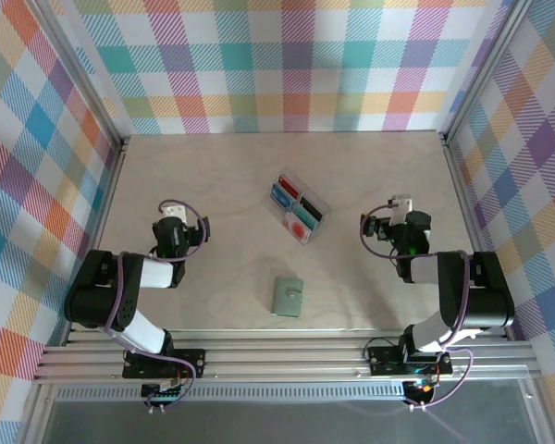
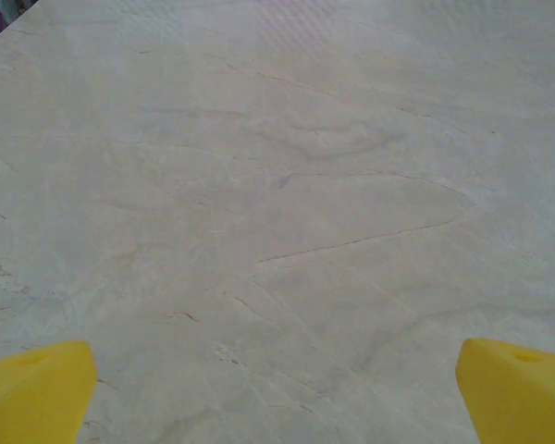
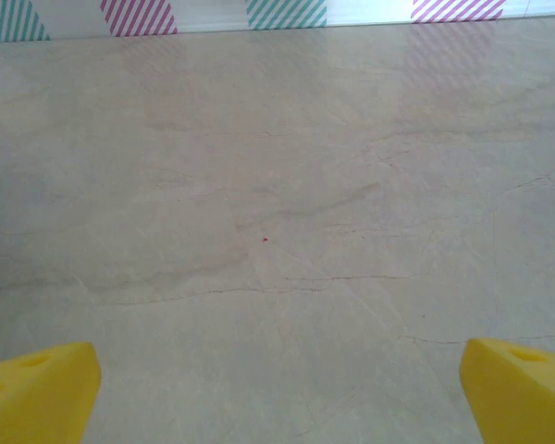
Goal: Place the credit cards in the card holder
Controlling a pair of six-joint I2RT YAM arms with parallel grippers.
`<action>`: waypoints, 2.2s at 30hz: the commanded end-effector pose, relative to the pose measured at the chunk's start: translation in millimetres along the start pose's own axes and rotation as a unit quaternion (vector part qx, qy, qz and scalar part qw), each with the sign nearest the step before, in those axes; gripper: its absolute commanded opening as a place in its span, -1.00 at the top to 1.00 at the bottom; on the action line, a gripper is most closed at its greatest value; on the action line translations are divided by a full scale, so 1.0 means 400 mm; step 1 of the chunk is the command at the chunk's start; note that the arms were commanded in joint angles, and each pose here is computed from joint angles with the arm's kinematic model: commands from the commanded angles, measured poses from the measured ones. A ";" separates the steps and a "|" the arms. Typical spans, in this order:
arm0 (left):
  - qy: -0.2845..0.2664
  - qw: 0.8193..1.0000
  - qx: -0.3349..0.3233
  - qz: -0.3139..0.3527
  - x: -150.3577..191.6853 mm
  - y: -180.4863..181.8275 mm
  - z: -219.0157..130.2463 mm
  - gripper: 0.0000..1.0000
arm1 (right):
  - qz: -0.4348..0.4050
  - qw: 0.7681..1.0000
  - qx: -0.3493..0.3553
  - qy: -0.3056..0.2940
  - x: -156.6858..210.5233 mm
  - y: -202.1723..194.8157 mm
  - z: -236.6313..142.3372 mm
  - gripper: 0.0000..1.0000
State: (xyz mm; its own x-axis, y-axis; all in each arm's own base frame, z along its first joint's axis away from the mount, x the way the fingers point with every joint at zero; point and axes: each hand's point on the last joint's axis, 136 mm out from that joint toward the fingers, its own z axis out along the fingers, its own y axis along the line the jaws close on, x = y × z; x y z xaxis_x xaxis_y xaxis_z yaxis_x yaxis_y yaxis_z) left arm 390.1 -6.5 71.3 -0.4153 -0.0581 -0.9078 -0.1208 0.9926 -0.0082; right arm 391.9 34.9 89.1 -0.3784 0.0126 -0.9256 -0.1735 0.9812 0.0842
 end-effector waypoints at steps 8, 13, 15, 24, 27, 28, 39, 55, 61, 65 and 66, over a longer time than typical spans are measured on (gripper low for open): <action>-0.022 1.000 0.002 0.008 -0.031 -0.009 -0.004 -1.00 | -0.011 1.000 0.002 -0.013 -0.013 0.003 -0.002 -0.99; -0.022 1.000 0.002 0.009 -0.029 -0.010 -0.005 -1.00 | -0.014 1.000 0.012 -0.015 -0.013 0.001 -0.003 -0.99; -0.022 1.000 0.002 0.009 -0.029 -0.011 -0.005 -1.00 | -0.015 1.000 0.011 -0.015 -0.013 0.003 -0.003 -0.99; -0.011 1.000 0.015 0.003 -0.028 -0.013 0.005 -1.00 | -0.012 1.000 0.010 -0.013 -0.012 0.003 -0.001 -0.99; -0.004 1.000 0.029 -0.007 -0.028 -0.009 0.010 -1.00 | -0.007 1.000 0.015 -0.012 -0.014 -0.004 0.002 -0.99; -0.004 1.000 0.029 -0.007 -0.027 -0.009 0.010 -1.00 | -0.006 1.000 0.014 -0.011 -0.012 -0.005 0.001 -0.99; 0.021 0.999 -0.025 -0.004 -0.079 0.018 -0.006 -1.00 | 0.011 0.997 0.073 -0.005 -0.067 -0.042 -0.030 -0.99; 0.188 0.912 0.244 -0.269 -0.228 -0.283 -0.183 -1.00 | 0.308 0.950 0.046 -0.006 -0.289 0.032 -0.277 -0.99; 0.230 0.904 0.294 -0.208 -0.112 -0.403 -0.294 -0.93 | 0.338 0.934 0.018 0.115 -0.170 0.114 -0.296 -0.74; 0.279 0.890 0.321 -0.165 0.000 -0.483 -0.369 -0.62 | 0.335 0.918 -0.008 0.212 -0.040 0.192 -0.306 -0.44; 0.291 0.885 0.329 -0.157 0.028 -0.502 -0.382 -0.49 | 0.324 0.917 -0.018 0.232 -0.009 0.219 -0.308 -0.35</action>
State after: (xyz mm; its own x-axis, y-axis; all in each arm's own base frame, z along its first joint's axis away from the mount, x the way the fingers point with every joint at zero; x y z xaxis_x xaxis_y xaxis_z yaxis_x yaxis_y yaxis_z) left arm 291.9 -204.7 136.6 -0.8428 -0.2395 -0.4821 0.1329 0.7753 -0.6175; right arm 297.4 74.1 183.6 -0.6253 0.5470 -0.5566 0.1676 0.7907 0.5888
